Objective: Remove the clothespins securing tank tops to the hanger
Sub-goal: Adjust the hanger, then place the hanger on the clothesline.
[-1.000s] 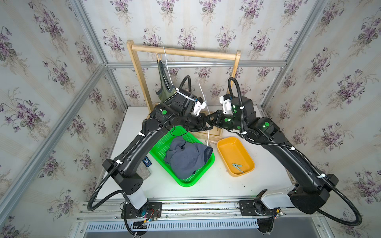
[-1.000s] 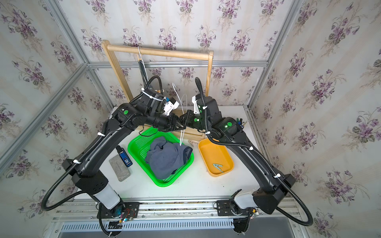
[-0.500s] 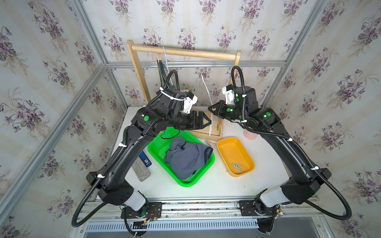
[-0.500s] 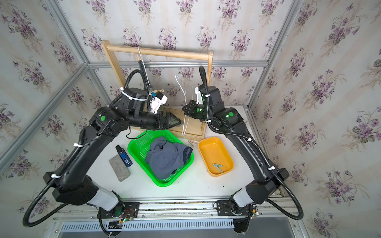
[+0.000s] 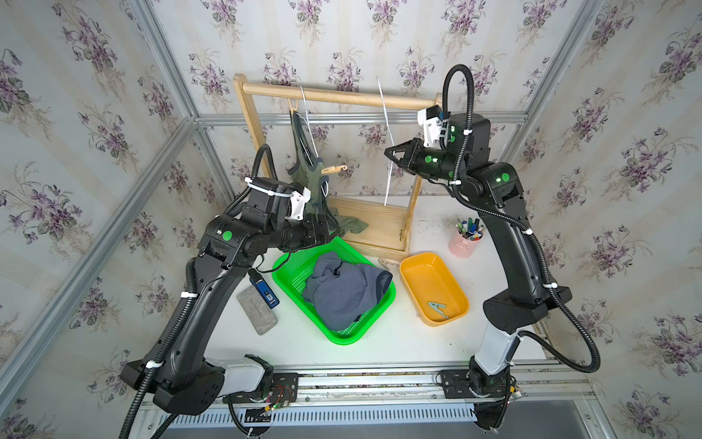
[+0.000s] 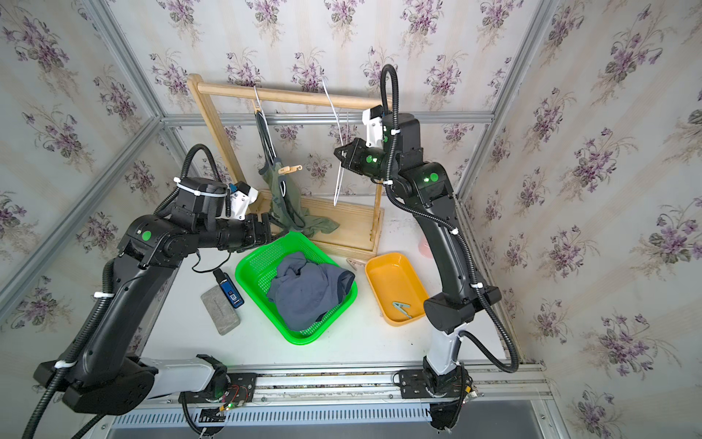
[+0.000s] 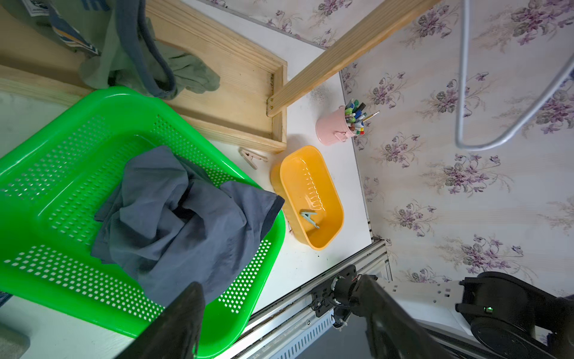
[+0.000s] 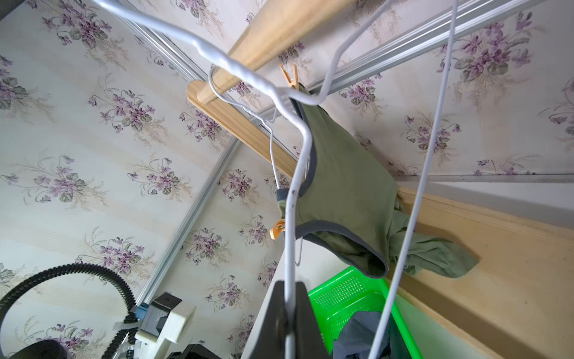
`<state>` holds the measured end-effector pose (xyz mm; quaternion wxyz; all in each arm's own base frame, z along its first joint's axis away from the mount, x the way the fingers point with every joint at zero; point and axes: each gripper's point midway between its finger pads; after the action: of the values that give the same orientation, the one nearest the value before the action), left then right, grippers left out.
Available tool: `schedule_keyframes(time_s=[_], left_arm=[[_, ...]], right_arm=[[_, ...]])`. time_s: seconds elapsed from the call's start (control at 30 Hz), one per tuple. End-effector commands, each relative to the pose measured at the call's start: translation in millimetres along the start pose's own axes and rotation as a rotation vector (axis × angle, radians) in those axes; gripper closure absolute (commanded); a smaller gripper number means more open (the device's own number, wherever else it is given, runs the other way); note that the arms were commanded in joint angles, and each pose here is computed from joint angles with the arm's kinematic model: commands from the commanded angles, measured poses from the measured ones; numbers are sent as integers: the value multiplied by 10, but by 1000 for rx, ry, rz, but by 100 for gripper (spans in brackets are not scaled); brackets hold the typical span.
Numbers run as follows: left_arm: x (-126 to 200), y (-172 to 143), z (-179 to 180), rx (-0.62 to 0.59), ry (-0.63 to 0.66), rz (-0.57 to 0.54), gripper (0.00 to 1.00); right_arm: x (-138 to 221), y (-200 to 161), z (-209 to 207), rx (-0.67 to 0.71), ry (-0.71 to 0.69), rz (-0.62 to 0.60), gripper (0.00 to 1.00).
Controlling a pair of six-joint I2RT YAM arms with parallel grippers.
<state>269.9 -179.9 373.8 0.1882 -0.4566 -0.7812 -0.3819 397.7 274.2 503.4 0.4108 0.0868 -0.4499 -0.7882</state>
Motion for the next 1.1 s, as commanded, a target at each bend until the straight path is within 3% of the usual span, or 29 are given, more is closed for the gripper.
schedule_keyframes(time_s=[0.0, 0.33, 0.83, 0.87, 1.0, 1.07], left_arm=[[-28, -52, 63, -5, 10, 25, 20], [-107, -42, 103, 4, 22, 42, 20], [-147, -32, 220, 25, 49, 48, 20], [-145, -26, 231, 27, 49, 48, 20], [-111, 27, 283, 48, 49, 38, 20], [-74, 74, 332, 67, 49, 27, 20]], right_arm=[[-32, 69, 30, -12, 33, -16, 100], [-117, 233, -388, -77, -4, -36, 100], [26, -272, -697, -89, -130, 78, 100], [49, -306, -711, -92, -134, 78, 96], [220, -386, -756, -66, -192, 83, 60], [378, -381, -761, -39, -238, 77, 51]])
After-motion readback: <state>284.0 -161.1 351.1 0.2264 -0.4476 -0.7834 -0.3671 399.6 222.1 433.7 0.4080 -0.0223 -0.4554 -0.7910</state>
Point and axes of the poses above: each gripper's point midway between its finger pads, its own x axis back along the fingers, its own z axis along the line the jaws close on, y = z × x, and after that the axes turned 7 degrees about x, right-handed
